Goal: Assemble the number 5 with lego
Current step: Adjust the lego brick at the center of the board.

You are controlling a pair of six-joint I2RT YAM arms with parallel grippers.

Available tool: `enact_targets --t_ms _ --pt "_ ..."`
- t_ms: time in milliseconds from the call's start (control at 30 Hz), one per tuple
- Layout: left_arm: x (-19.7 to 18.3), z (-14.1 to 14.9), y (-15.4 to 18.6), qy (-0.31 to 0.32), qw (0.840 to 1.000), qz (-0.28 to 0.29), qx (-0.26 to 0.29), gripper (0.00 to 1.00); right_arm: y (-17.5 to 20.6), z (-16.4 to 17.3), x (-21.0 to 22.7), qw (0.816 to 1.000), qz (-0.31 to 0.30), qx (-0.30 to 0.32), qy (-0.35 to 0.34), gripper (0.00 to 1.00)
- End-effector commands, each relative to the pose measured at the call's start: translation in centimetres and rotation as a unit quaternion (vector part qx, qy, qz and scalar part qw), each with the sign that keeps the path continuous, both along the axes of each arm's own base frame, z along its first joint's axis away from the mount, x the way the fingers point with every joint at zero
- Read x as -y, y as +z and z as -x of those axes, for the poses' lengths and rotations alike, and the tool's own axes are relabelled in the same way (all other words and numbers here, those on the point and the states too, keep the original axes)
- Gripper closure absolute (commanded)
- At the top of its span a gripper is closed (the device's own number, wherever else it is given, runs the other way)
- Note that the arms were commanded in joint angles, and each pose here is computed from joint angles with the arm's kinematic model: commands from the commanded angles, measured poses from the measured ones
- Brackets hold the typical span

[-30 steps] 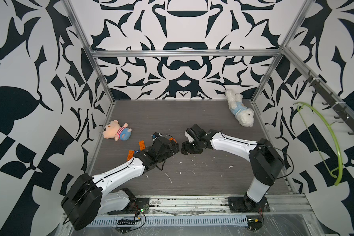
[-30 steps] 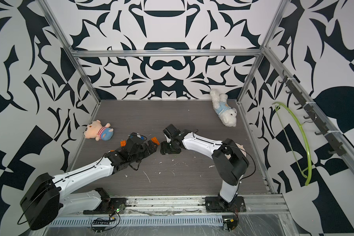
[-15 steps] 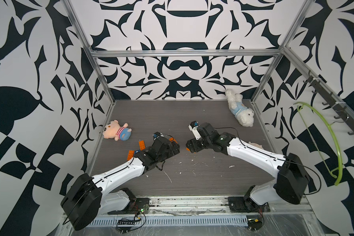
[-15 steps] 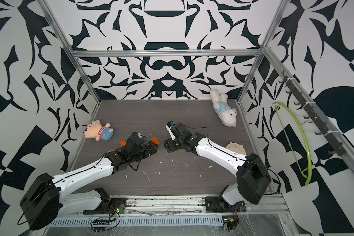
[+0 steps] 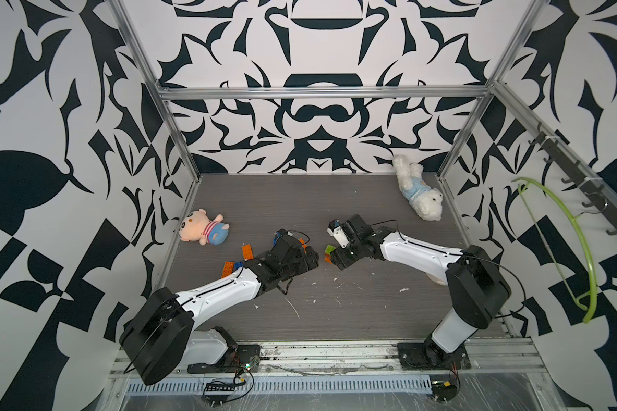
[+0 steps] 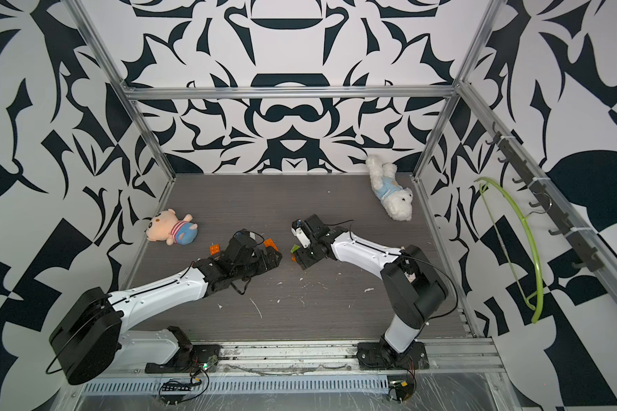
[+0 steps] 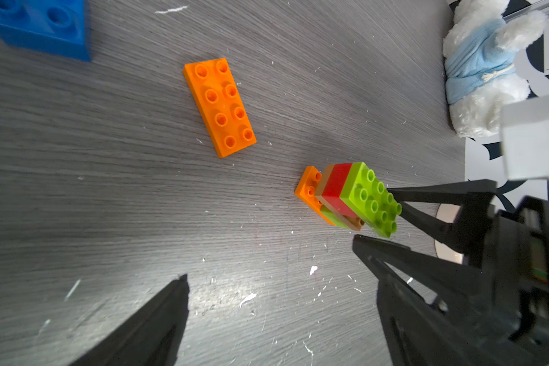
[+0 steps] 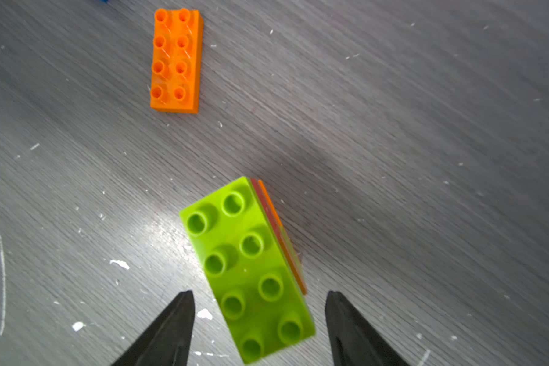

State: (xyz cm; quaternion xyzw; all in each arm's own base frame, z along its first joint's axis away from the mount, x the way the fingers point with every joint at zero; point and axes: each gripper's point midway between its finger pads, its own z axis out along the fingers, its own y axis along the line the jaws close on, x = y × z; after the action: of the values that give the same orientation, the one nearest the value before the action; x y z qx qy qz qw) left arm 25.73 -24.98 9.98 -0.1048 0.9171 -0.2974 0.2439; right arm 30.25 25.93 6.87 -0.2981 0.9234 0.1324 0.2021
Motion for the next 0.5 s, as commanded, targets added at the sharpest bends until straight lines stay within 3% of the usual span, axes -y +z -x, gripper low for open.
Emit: enact_targets --t_ms 0,267,467 --pt "0.7 -0.3 0.7 -0.006 1.0 0.009 0.007 0.01 1.7 -1.2 -1.5 0.999 -0.028 0.019 0.014 0.35" --pt "0.6 -0.2 0.6 -0.006 1.0 0.006 0.004 0.01 1.1 -1.9 -2.2 0.997 -0.067 -0.024 0.015 0.49" --pt "0.5 -0.2 0.5 -0.004 1.0 0.005 0.003 0.01 0.9 -2.1 -2.6 0.994 -0.095 -0.055 0.018 0.53"
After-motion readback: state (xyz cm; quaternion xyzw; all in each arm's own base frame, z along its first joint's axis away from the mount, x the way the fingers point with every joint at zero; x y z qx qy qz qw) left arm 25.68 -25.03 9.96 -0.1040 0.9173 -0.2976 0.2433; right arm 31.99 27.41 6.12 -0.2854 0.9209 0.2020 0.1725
